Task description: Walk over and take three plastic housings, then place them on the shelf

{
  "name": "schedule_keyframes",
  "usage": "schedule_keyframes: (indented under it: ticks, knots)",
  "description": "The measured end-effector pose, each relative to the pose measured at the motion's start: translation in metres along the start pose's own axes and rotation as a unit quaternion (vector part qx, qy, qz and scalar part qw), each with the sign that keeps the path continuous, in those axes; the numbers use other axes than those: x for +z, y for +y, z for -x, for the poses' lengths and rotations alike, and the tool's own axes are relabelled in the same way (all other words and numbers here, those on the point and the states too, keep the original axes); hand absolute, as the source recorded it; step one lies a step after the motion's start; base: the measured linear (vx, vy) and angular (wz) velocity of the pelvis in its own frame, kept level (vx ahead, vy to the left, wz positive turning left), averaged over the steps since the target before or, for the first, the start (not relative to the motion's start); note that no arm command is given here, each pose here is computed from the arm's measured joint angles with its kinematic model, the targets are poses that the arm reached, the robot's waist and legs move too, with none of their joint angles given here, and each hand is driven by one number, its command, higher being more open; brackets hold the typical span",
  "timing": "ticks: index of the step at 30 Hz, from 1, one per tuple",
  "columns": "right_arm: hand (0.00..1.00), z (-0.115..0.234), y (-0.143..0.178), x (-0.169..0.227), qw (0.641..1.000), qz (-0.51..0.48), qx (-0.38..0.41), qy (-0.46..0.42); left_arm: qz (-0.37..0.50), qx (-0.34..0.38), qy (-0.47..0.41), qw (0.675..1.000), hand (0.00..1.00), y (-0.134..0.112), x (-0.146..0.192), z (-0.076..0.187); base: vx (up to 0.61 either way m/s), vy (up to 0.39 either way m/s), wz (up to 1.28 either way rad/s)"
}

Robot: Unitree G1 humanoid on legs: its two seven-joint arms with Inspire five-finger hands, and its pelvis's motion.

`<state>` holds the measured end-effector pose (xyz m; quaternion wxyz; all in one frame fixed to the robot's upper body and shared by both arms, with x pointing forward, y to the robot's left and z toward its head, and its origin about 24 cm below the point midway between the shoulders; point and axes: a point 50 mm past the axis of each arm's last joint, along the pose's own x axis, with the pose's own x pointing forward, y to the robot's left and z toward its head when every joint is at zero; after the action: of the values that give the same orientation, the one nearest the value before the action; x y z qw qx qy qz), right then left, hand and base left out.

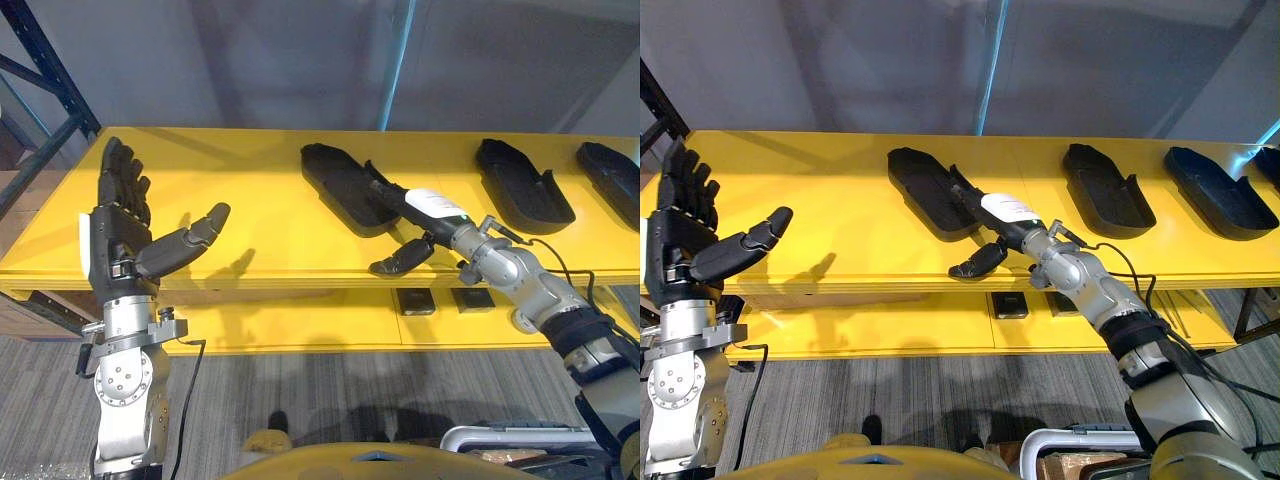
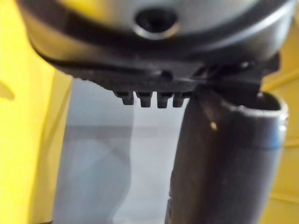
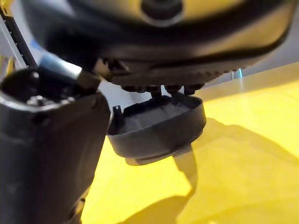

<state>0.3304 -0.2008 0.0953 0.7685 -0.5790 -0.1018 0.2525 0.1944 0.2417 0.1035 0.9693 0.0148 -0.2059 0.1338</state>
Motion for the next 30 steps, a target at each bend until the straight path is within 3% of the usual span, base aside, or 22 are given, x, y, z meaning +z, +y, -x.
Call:
schedule_keyframes:
  ticks: [3,5,7,10,11,14,22,30]
  knots:
    - [1.0,-0.003,-0.001,0.001,1.0,0.005,0.004,-0.004,-0.002,0.043,0.042,0.998,1.0,0.002,-0.016,0.004,0.0,-0.02,0.05]
    - [1.0,-0.003,-0.001,0.001,1.0,0.006,0.005,-0.006,-0.019,0.114,0.074,0.991,1.0,0.015,-0.031,0.011,0.0,-0.023,0.09]
    - [1.0,-0.005,-0.004,0.001,1.0,0.005,0.003,-0.003,-0.112,0.237,0.114,0.958,1.0,0.048,-0.052,0.027,0.0,-0.033,0.07]
    - [1.0,-0.008,-0.007,0.001,1.0,0.002,0.002,0.006,-0.185,0.339,0.156,0.909,1.0,0.078,-0.07,0.053,0.01,-0.038,0.11]
    - [0.0,-0.009,-0.009,0.0,1.0,-0.002,-0.001,0.009,-0.194,0.367,0.165,0.895,1.0,0.085,-0.073,0.06,0.01,-0.015,0.04]
    - [0.0,-0.016,-0.01,0.001,0.999,-0.03,-0.006,0.025,-0.228,0.432,0.163,0.857,1.0,0.094,-0.077,0.081,0.01,-0.019,0.15]
    - [0.0,-0.03,-0.024,0.006,0.998,-0.053,-0.027,0.037,-0.297,0.485,0.1,0.816,1.0,0.093,-0.068,0.089,-0.02,-0.015,0.06]
    - [0.0,-0.037,-0.016,0.014,0.997,-0.072,-0.016,0.026,-0.302,0.502,0.166,0.794,1.0,0.089,-0.088,0.114,0.0,-0.002,0.01]
